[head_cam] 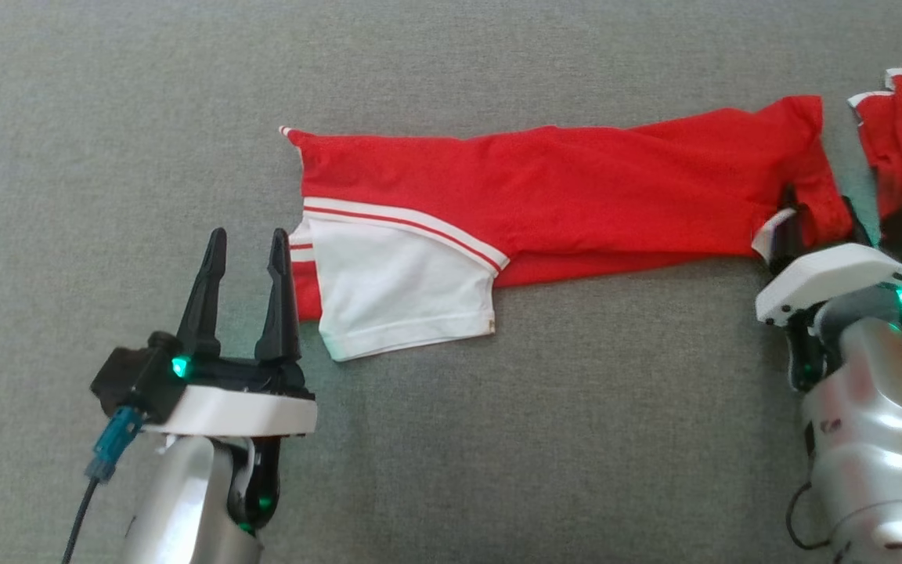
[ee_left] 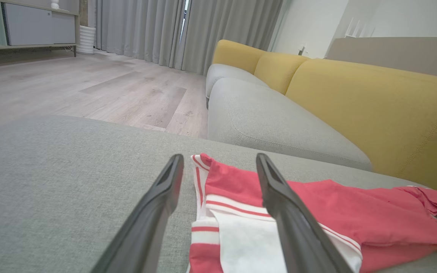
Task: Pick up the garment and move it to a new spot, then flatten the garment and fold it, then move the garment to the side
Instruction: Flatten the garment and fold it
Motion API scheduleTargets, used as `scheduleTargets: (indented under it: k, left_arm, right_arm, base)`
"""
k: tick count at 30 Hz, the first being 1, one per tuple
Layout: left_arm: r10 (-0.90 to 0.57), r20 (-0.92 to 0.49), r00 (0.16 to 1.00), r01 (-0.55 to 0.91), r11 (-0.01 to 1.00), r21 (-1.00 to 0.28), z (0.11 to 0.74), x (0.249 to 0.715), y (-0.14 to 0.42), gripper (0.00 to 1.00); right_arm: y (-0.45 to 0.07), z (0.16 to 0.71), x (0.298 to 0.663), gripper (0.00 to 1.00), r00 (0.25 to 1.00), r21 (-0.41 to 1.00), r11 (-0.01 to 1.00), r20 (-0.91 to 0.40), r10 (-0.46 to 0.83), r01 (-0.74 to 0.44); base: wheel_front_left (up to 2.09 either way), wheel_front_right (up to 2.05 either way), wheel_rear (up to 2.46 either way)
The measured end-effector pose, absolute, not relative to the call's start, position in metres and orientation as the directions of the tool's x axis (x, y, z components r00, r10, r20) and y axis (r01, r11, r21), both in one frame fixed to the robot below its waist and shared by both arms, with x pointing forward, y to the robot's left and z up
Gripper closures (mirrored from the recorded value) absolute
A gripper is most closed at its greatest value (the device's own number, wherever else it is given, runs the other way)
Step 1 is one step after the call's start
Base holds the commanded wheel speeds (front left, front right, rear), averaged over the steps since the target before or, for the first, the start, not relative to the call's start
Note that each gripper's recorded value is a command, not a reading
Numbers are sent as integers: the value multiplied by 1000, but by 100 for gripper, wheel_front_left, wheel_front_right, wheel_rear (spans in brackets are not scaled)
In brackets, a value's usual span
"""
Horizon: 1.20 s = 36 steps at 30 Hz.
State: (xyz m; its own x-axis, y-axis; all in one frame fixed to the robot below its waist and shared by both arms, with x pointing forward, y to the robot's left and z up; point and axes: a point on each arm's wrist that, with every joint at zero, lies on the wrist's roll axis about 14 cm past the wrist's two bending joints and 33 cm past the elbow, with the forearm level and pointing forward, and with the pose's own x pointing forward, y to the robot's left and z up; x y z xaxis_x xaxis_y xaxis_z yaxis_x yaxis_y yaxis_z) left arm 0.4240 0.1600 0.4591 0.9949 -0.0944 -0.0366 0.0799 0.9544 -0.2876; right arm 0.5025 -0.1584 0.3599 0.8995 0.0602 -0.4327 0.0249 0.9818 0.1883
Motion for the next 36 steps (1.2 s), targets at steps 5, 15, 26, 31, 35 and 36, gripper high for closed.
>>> scheduleTargets:
  k: [5, 15, 26, 31, 35, 36]
  left_arm:
    - [-108, -30, 994, 94, 952, -291, 461, 425, 155, 0]
    - [-142, 27, 990, 143, 945, -294, 483, 422, 142, 0]
    - [-170, 20, 985, 169, 941, -294, 482, 406, 134, 0]
    - [-161, 31, 986, 163, 944, -288, 487, 402, 138, 0]
    - [-146, 43, 988, 152, 947, -284, 492, 396, 143, 0]
    - [-139, 46, 989, 146, 948, -282, 493, 395, 146, 0]
  right_arm:
    - [-151, 363, 499, 100, 903, 210, 978, -422, 83, 8]
    - [-187, 400, 489, 100, 948, 268, 955, -316, -38, 128]
    - [-212, 425, 472, 100, 967, 278, 945, -232, -105, 170]
    - [-164, 441, 484, 100, 982, 326, 945, -186, 34, 29]
    - [-109, 466, 491, 100, 976, 380, 915, -109, 188, -134]
    - [-95, 471, 491, 100, 970, 391, 904, -93, 225, -172]
  base:
    - [0, 0, 0]
    - [0, 0, 0]
    - [0, 0, 0]
    - [0, 0, 0]
    - [0, 0, 0]
    - [0, 0, 0]
